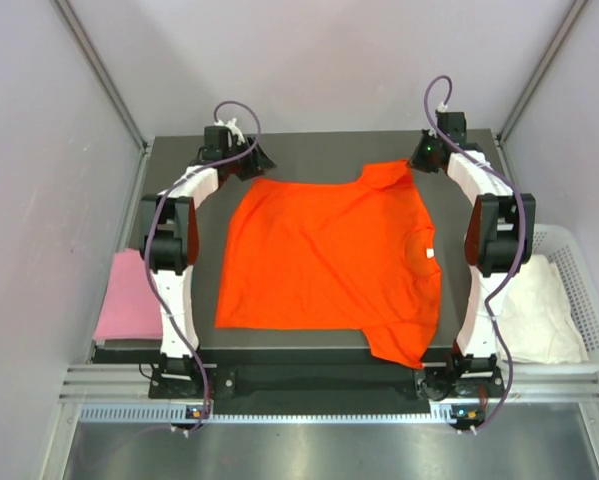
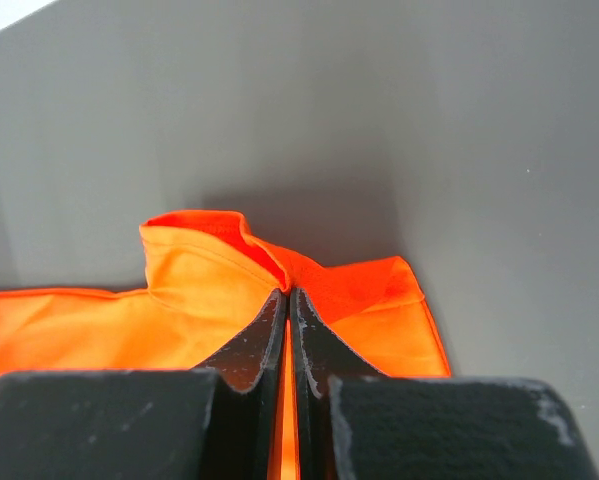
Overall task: Fold and stack the t-shirts
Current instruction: Flatten the tshirt out
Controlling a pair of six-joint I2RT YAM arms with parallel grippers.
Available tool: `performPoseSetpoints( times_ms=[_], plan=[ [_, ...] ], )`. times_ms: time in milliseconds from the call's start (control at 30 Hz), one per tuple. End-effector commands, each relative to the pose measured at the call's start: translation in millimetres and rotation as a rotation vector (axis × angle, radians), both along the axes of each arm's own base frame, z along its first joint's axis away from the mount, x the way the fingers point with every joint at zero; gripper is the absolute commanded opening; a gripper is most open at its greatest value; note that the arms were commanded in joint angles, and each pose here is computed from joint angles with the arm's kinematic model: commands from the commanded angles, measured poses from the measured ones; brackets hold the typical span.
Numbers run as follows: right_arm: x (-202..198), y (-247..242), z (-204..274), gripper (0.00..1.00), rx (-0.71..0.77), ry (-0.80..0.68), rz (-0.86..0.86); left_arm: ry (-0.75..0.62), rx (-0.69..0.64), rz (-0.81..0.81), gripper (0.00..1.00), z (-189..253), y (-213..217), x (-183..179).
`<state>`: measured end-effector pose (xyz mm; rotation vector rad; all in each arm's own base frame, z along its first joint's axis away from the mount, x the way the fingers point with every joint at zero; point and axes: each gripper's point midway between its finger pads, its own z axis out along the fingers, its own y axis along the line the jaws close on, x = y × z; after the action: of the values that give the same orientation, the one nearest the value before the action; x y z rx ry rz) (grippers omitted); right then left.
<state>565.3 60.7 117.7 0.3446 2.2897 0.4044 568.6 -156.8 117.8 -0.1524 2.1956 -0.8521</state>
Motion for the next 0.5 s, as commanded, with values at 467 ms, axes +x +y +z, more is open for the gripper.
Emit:
performPoseSetpoints(
  times_ms=[467],
  plan=[
    [-1.8,6.9,15.6,0.0,0.026,-0.03,0.021,0.178,-0.032,-0.114,0.39,-24.6,-25.5,-34.8]
  ],
)
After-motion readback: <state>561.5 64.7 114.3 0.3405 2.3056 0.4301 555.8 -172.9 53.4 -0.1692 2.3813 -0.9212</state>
